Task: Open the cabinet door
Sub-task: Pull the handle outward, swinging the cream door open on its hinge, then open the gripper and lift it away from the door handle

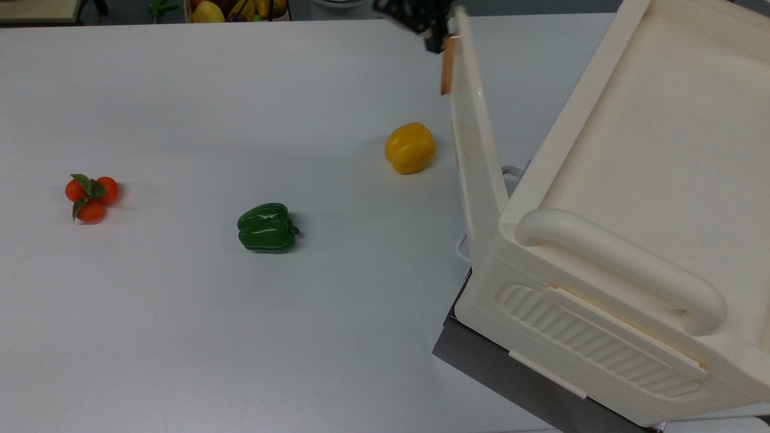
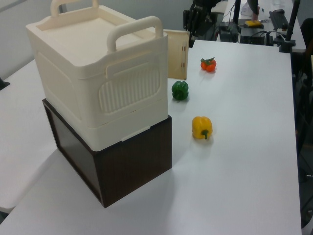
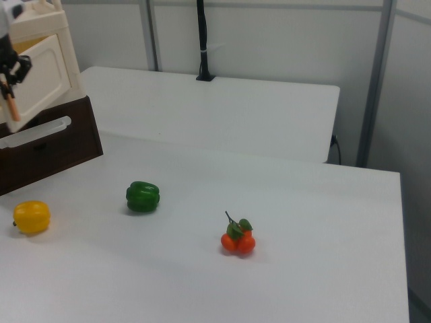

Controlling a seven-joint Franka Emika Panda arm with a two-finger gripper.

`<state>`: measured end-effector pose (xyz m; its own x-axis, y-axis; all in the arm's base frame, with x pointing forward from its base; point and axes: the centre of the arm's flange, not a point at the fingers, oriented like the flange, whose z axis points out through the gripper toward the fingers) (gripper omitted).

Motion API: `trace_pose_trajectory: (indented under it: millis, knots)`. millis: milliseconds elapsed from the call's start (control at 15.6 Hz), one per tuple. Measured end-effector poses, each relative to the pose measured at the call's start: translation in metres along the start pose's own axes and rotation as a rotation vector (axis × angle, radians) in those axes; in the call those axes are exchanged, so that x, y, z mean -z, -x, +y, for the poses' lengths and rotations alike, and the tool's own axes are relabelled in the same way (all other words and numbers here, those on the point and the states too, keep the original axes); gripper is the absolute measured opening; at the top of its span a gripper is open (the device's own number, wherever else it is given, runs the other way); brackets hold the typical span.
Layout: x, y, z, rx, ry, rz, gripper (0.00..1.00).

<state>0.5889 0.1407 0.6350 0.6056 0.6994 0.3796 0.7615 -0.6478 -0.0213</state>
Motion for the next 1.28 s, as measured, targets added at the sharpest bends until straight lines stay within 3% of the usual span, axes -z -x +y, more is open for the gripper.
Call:
trace_pose_trajectory:
  millis: [320,576,1281]
  knots:
    - [0.0,0.032,0.048,-0.079,0.035,-0.002,0.12]
    - [0.007,0.049,0.083,-0.131,0.108,0.048,0.12]
    - [0.0,0.068,0.144,-0.202,0.266,0.182,0.16]
